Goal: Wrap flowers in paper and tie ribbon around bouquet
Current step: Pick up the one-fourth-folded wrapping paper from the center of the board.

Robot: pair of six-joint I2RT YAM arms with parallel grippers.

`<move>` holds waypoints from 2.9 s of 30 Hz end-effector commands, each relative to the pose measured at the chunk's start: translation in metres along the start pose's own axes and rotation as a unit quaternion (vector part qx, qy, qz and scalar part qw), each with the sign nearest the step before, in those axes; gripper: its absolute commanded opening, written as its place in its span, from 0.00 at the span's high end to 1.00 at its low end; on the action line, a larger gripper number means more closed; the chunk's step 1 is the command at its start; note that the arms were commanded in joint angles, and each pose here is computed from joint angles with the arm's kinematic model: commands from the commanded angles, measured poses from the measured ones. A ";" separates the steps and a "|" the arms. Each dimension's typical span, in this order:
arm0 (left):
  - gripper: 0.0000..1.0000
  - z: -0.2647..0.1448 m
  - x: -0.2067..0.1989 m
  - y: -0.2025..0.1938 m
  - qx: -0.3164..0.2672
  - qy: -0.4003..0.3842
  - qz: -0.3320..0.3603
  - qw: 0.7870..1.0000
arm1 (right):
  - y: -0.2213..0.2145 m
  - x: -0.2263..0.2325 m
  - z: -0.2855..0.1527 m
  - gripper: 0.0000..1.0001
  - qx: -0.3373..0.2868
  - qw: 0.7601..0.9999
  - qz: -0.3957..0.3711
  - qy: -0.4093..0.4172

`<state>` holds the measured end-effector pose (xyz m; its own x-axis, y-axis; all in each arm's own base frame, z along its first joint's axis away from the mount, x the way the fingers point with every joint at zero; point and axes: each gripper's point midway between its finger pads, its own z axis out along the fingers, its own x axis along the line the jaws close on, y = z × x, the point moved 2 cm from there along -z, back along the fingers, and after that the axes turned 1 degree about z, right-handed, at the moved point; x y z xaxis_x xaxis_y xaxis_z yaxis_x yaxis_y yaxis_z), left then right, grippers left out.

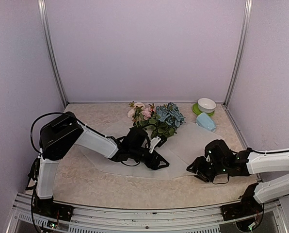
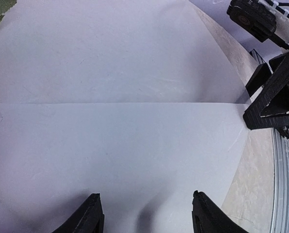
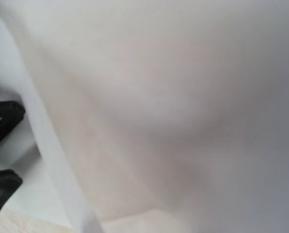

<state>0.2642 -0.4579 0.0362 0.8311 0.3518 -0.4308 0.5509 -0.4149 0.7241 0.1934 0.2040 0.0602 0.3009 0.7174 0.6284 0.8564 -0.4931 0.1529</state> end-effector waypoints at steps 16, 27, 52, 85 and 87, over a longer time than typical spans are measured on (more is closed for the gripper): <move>0.38 -0.002 0.031 -0.100 0.146 0.063 -0.076 0.984 | 0.001 0.013 -0.006 0.15 -0.010 0.999 -0.027 0.039; 0.38 -0.002 0.031 -0.101 0.149 0.064 -0.076 0.984 | 0.004 -0.025 0.023 0.10 -0.020 0.996 -0.001 -0.083; 0.38 -0.005 0.033 -0.101 0.152 0.073 -0.074 0.983 | 0.016 0.009 -0.002 0.28 -0.052 0.996 -0.072 -0.032; 0.39 -0.005 0.049 -0.104 0.160 0.124 -0.098 0.974 | 0.024 0.009 -0.005 1.00 -0.064 0.987 -0.125 -0.085; 0.39 -0.004 0.048 -0.105 0.161 0.122 -0.100 0.974 | 0.024 0.017 -0.008 1.00 -0.063 0.985 -0.137 -0.082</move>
<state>0.2682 -0.4550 0.0358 0.8131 0.4114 -0.4118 0.5696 -0.4162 0.7088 0.2134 0.1962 0.0657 0.1961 0.8725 0.4475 0.8565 -0.3746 0.3551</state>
